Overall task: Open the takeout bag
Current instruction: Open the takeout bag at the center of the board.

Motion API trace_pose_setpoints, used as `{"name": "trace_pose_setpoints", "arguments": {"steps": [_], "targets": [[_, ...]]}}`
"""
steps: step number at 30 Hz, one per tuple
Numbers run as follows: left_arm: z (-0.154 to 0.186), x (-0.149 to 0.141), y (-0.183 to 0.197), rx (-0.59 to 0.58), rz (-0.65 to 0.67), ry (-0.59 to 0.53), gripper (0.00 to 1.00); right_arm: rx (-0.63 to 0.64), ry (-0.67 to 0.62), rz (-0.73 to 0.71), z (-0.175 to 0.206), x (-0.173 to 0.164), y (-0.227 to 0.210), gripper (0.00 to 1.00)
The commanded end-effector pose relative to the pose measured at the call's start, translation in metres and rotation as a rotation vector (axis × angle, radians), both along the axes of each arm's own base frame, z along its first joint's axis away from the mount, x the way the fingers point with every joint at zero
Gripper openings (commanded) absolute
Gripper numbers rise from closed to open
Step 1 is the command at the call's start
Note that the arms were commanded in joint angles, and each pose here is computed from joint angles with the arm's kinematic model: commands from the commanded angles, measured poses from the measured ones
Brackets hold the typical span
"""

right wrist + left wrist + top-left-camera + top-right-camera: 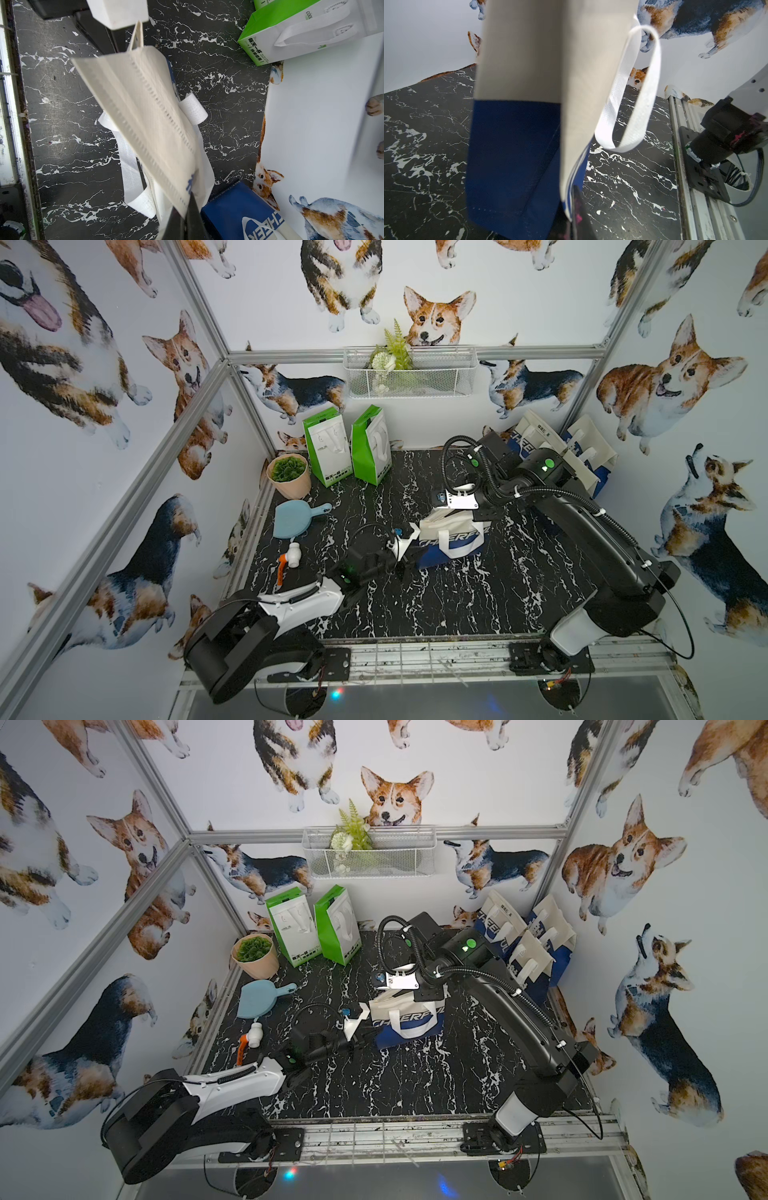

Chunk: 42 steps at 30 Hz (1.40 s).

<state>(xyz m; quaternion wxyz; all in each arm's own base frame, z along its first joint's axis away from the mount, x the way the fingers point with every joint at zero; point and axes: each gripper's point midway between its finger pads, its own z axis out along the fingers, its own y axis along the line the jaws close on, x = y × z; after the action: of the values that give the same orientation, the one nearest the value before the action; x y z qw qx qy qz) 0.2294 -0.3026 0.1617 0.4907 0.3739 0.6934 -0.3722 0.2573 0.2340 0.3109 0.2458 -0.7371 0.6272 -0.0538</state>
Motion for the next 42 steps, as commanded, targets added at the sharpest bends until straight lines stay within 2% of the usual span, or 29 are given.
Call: {"name": "trace_pose_setpoints", "arguments": {"steps": [1,8,18,24,29,34,38,42], "targets": [[-0.023,0.002,0.007,0.089,0.033,0.045,0.00,0.017,-0.008,-0.004,0.007,0.000,0.000,0.00],[-0.027,0.005,0.008,0.110,0.048,0.050,0.00,0.055,-0.010,0.004,0.020,-0.005,0.002,0.00],[-0.023,0.003,0.008,0.090,0.038,0.042,0.00,0.032,0.029,-0.001,0.005,-0.005,0.004,0.00],[-0.015,-0.002,0.007,0.050,0.021,0.024,0.00,0.039,-0.020,-0.045,0.002,0.010,0.007,0.01],[-0.015,0.000,0.009,0.043,0.038,0.030,0.00,0.101,-0.091,-0.096,0.010,0.021,0.010,0.34],[-0.017,0.007,0.010,0.036,0.074,0.033,0.00,0.337,-0.168,-0.111,0.042,0.010,0.016,0.46],[-0.011,0.024,0.011,-0.012,0.164,0.028,0.00,0.621,-0.284,-0.140,0.078,-0.011,0.006,0.54],[-0.012,0.052,0.011,-0.017,0.297,0.036,0.00,0.915,-0.385,-0.241,0.109,-0.033,-0.025,0.58]]}}
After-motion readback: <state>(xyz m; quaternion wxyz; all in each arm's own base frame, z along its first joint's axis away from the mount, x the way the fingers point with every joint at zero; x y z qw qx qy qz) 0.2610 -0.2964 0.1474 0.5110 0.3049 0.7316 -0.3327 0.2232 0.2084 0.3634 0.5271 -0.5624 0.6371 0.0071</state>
